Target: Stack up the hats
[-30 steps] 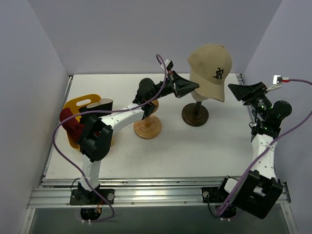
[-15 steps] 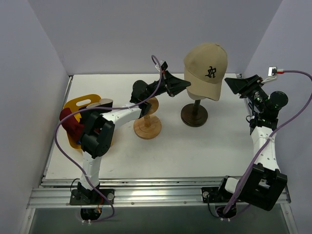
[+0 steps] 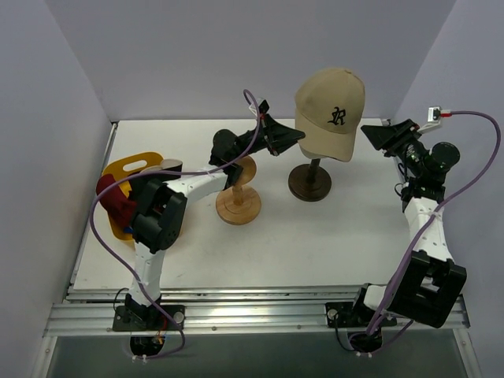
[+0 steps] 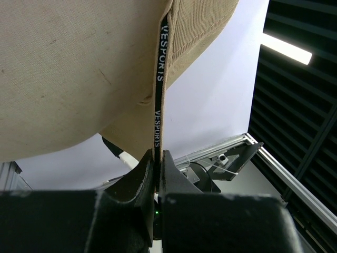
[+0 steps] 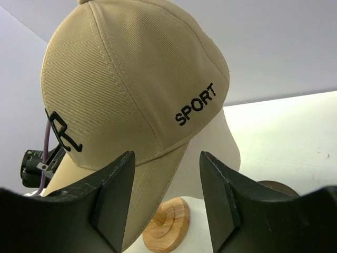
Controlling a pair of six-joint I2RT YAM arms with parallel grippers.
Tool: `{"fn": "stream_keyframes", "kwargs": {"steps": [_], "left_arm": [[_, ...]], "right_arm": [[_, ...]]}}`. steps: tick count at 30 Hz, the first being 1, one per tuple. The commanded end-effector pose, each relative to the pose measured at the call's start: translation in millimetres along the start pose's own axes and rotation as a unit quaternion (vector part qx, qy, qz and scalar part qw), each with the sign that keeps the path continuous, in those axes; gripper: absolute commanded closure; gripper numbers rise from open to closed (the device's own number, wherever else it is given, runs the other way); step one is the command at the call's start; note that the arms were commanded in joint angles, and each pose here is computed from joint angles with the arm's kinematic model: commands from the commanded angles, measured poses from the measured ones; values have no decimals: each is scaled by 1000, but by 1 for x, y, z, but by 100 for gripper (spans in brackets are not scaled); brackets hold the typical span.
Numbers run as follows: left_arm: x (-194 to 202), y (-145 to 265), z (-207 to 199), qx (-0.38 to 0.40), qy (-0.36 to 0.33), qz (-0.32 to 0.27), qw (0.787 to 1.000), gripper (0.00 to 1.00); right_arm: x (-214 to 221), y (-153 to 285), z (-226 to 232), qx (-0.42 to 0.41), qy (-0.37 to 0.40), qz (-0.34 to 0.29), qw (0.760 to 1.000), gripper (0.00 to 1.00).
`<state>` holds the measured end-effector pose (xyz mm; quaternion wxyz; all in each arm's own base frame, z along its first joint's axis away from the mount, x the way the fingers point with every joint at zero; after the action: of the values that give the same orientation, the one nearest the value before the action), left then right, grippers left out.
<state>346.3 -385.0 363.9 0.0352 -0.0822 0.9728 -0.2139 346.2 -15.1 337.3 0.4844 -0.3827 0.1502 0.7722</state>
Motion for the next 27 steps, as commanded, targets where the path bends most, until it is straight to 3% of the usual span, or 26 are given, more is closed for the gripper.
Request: {"fn": "stream_keyframes", "kwargs": {"steps": [1, 10, 27], "left_arm": [[-14, -1, -11, 19, -24, -15, 999, 97], [-17, -3, -10, 5, -28, -25, 999, 98], [-18, -4, -12, -10, -34, -39, 999, 98]], "right_arm": [[-10, -9, 21, -51, 39, -17, 998, 53], [3, -15, 31, -82, 24, -13, 996, 54], [25, -4, 17, -41, -2, 3, 999, 51]]}}
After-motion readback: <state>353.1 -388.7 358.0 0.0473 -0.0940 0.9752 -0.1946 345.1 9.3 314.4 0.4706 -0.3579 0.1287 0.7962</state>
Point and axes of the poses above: each gripper's point midway between its finger pads, its own y axis back along the fingers, its own z axis along the line the jaws close on, x = y × z, the point moved 5 cm from there along y, back along the fingers, and after that the axes turned 2 degrees about -y, right-handed, at the moved point
